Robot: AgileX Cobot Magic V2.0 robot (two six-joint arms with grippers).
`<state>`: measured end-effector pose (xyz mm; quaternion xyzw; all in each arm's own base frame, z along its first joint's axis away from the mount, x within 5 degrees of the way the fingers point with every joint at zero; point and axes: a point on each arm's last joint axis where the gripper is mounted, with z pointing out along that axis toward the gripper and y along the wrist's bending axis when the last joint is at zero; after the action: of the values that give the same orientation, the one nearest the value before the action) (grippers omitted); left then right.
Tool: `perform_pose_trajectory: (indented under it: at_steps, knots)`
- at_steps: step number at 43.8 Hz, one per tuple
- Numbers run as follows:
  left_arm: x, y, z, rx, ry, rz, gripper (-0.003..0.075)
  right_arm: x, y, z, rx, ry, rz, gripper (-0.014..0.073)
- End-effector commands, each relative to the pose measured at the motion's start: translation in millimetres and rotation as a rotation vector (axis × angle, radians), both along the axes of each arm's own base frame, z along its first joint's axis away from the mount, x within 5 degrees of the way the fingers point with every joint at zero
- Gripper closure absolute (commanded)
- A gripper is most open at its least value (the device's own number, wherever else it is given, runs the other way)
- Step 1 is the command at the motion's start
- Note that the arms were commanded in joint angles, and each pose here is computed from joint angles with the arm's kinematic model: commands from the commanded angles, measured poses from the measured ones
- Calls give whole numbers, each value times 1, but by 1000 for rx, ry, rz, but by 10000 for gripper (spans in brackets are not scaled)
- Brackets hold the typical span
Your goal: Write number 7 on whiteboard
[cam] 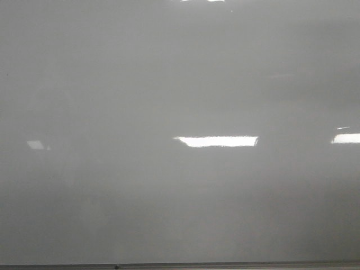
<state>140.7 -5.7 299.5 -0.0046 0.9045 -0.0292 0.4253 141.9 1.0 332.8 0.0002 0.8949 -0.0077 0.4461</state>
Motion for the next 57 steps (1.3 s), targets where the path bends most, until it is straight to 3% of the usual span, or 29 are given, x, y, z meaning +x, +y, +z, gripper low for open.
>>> perform_pose_trajectory:
  at_steps: [1, 22, 41, 45, 57]
  knots:
    - [21, 2, 3, -23, -32, 31, 207, 4, 0, 16, -20, -94, 10, -7]
    - [99, 14, -48, -61, 9, 126, 207, 4, 0, 16, -19, -94, 10, -7]
    - [134, 18, -83, -48, -33, 148, 213, 4, 0, 16, -20, -94, 10, -6]
    - [137, 19, -87, -46, -34, 148, 263, 4, 0, 16, -20, -94, 10, -6]
    - [141, 19, -90, -42, -50, 150, 536, 4, 0, 16, -20, -94, 10, -6]
